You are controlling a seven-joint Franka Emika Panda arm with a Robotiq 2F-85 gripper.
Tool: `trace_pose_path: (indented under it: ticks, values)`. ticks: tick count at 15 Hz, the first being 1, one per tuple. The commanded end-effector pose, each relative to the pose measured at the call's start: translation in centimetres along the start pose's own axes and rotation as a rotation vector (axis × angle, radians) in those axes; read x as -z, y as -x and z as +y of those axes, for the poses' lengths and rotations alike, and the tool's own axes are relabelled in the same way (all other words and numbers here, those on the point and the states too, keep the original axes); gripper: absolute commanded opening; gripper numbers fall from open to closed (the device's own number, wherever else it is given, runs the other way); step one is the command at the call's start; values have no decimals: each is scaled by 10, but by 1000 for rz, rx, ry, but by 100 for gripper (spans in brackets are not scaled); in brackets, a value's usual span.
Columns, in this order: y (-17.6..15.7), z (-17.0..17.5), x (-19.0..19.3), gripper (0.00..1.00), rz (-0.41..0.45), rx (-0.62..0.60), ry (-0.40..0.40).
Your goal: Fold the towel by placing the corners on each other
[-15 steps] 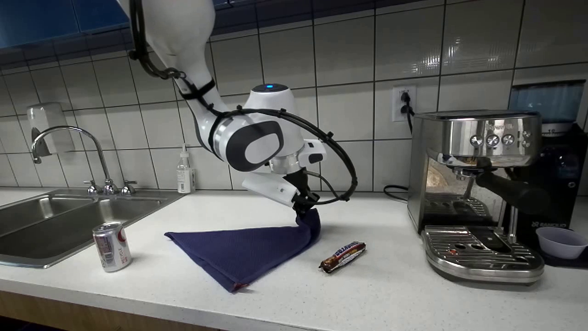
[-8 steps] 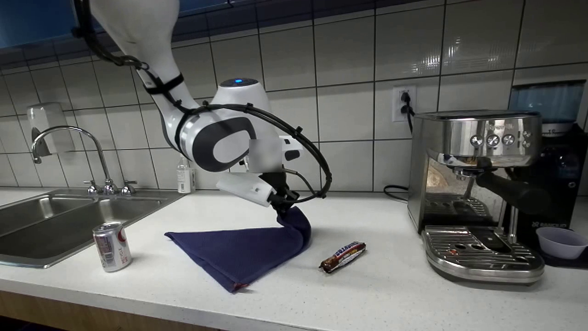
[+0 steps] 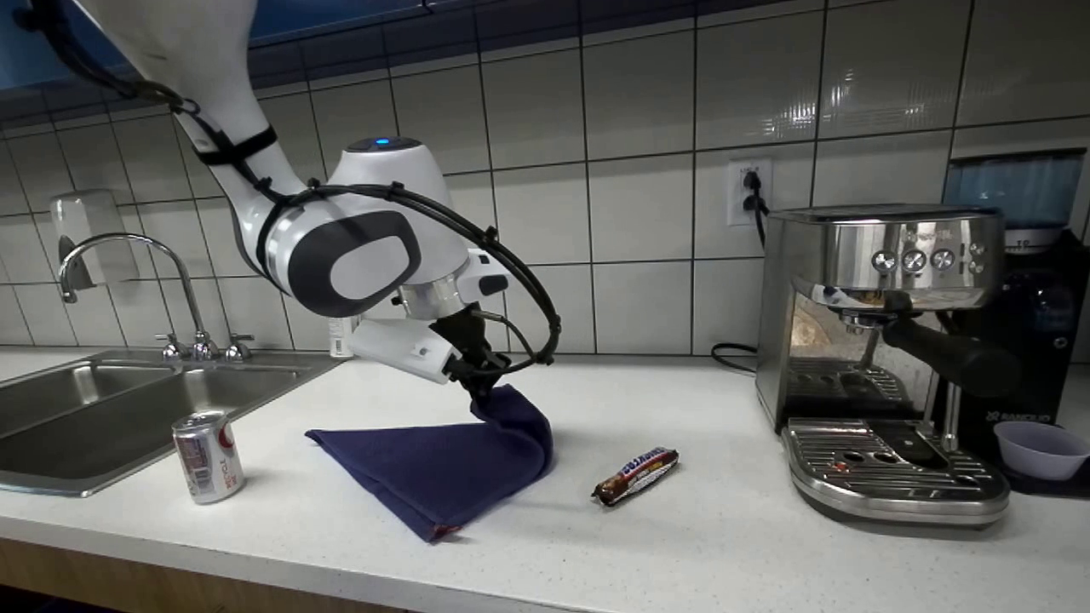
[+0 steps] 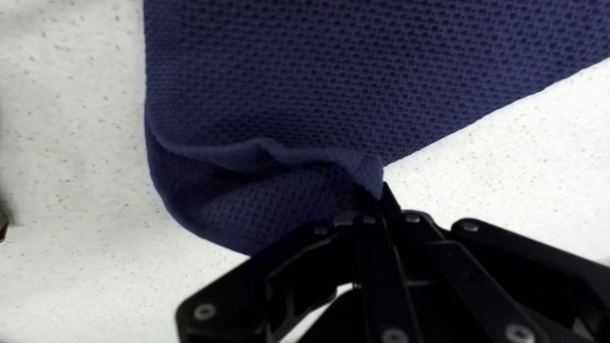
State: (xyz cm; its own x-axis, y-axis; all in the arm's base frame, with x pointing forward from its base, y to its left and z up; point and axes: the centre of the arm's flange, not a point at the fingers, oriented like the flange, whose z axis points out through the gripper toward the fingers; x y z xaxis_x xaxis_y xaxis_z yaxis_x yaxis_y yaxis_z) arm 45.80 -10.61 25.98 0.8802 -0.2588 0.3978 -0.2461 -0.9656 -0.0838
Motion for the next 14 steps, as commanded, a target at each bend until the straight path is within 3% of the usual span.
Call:
trace_pose_path:
  ticks: [1,14]
  values:
    - [20,-18,20,1,15,11,-2]
    - [37,-58,25,1,9,105,-38]
